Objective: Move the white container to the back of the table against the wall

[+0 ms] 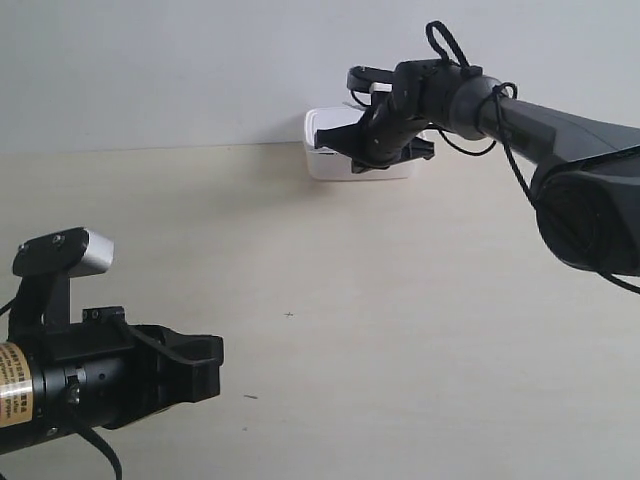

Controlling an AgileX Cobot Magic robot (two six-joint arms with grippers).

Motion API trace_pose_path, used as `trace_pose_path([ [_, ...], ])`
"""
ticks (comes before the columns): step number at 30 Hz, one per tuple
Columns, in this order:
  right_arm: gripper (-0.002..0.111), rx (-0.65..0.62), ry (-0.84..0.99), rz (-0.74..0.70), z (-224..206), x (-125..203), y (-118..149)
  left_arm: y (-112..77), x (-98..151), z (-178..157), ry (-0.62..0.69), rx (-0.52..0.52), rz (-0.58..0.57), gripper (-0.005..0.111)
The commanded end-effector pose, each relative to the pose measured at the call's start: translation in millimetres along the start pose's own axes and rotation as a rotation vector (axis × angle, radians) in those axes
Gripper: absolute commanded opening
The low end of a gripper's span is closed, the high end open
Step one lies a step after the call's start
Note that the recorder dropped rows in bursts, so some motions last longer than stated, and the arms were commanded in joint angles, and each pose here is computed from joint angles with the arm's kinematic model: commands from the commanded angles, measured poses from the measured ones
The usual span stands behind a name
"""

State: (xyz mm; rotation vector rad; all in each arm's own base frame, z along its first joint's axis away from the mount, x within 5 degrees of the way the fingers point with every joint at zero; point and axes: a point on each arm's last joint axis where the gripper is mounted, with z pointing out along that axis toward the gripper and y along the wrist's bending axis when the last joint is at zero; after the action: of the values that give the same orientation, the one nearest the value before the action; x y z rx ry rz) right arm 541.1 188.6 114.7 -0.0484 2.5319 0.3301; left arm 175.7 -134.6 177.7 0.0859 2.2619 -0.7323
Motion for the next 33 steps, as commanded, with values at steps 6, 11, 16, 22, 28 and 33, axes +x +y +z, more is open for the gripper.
trace_pose_path([
  [6,0.0,0.003,-0.035,0.0,1.0,-6.3,-0.5,-1.7,0.5,-1.2,-0.004,0.01,0.013,0.0],
  [11,0.0,0.013,-0.057,-0.001,1.9,-7.8,-1.7,-1.7,0.5,-1.2,-0.004,0.01,0.013,0.0],
  [16,0.0,0.012,-0.068,-0.003,4.6,-7.4,-2.2,-1.8,0.4,-1.2,-0.005,0.011,0.013,0.0],
  [22,0.0,0.007,-0.084,-0.004,4.5,-8.8,-1.8,-1.9,0.3,-1.2,-0.006,0.012,0.013,0.0],
  [28,0.0,0.011,-0.07,-0.003,4.5,-7.6,-2.1,-1.9,0.3,-1.2,-0.007,0.012,0.015,0.0],
  [33,0.0,0.023,-0.027,-0.003,4.7,-3.6,-3.2,-2.2,0.0,-1.2,-0.01,0.015,0.017,0.0],
])
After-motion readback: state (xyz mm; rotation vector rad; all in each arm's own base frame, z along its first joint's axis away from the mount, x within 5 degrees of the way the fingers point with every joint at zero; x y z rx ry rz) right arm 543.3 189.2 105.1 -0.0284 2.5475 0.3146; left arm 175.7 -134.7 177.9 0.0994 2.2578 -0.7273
